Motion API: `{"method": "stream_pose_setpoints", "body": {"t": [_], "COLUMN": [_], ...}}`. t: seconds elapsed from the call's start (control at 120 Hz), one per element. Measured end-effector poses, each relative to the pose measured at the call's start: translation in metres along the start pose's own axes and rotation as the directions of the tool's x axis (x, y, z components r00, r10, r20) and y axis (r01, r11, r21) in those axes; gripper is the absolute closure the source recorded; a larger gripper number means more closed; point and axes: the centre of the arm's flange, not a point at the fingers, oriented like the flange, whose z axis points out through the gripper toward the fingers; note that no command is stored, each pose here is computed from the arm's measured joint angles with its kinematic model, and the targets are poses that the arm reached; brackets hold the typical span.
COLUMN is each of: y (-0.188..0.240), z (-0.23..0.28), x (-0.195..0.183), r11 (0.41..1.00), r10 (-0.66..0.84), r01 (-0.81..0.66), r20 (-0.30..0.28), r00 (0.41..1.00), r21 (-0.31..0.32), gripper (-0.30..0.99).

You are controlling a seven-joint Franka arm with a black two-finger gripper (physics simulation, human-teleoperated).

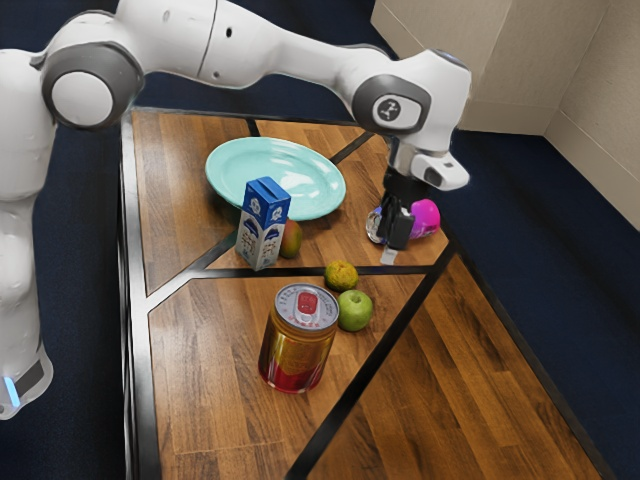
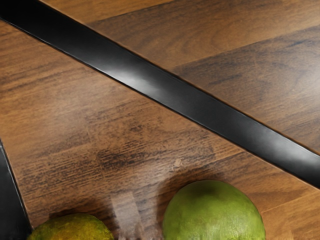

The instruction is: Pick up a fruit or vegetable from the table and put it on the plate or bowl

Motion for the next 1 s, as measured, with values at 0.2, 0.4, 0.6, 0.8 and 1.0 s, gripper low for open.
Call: {"method": "stream_pose_setpoints", "body": {"t": [0.2,0.4,0.6,0.8,1.0], "y": [-0.022,-0.048,-0.062,-0.066,-0.067], "z": [0.028,0.04,0.055,0.071,0.081], "x": [-0.014,-0.021,-0.026,-0.023,-0.02], "r11": [0.999,0.998,0.997,0.996,0.997], "r10": [-0.031,-0.052,-0.056,-0.043,-0.027], "r01": [0.031,0.051,0.055,0.042,0.026], "r20": [-0.005,-0.012,-0.009,-0.009,-0.013], "r00": [0.999,0.999,0.998,0.999,1.0], "r21": [-0.03,-0.043,-0.059,-0.075,-0.075], "gripper": [0.0,0.0,0.0,0.0,0.0]}}
